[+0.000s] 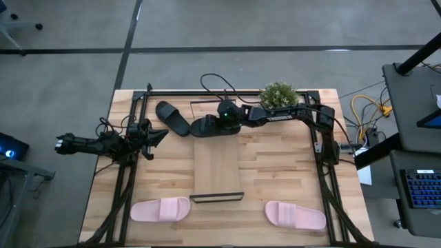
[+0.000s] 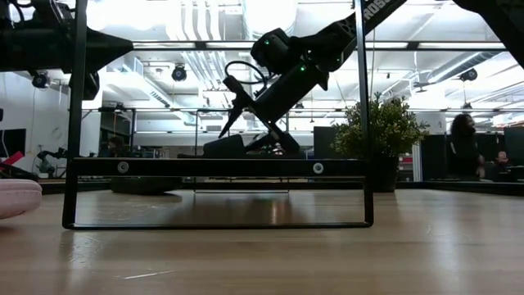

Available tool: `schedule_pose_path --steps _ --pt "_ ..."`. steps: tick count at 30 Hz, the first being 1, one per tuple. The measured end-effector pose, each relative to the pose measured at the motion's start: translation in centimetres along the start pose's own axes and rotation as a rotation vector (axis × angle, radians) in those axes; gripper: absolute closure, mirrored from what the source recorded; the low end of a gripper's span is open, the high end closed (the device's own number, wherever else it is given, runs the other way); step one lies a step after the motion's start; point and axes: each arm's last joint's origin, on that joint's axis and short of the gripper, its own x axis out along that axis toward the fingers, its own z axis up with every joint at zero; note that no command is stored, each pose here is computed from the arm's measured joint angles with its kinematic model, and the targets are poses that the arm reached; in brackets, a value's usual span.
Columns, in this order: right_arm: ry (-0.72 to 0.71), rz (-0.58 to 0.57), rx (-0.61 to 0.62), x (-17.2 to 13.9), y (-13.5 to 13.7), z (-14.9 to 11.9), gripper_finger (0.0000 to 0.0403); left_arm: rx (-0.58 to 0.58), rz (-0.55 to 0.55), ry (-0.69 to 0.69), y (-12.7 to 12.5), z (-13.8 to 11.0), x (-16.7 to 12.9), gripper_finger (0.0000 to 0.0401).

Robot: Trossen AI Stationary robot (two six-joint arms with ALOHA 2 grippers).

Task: Pick and place slides into the shelf
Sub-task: Put the right black slide on the shelf, then put the black slide on the shelf

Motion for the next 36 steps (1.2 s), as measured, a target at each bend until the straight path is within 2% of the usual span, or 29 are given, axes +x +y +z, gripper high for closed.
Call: schedule_pose_path --steps 11,14,23,30,36 --pt "-0.005 -0.004 -0.030 -0.2 0.1 0.1 0.0165 0.001 -0.002 0.003 0.0 0.0 0.0 0.0401" --pt "0.005 -0.041 -0.045 -0.6 -0.1 0.0 0.0161 0.001 -0.002 0.003 0.0 0.0 0.0 0.0401" --pt "-0.114 -0.070 -0.141 -3.7 1.3 1.1 0.0158 0.005 -0.002 0.004 0.0 0.0 0.0 0.0401" --pt "-0.094 -0.098 -0.163 -5.3 1.7 1.0 0.0156 0.005 -0.002 0.003 0.0 0.0 0.0 0.0401" --pt "-0.114 -0.035 -0.203 -7.5 3.4 0.6 0.0158 0.005 -0.003 0.004 0.0 0.0 0.0 0.0401"
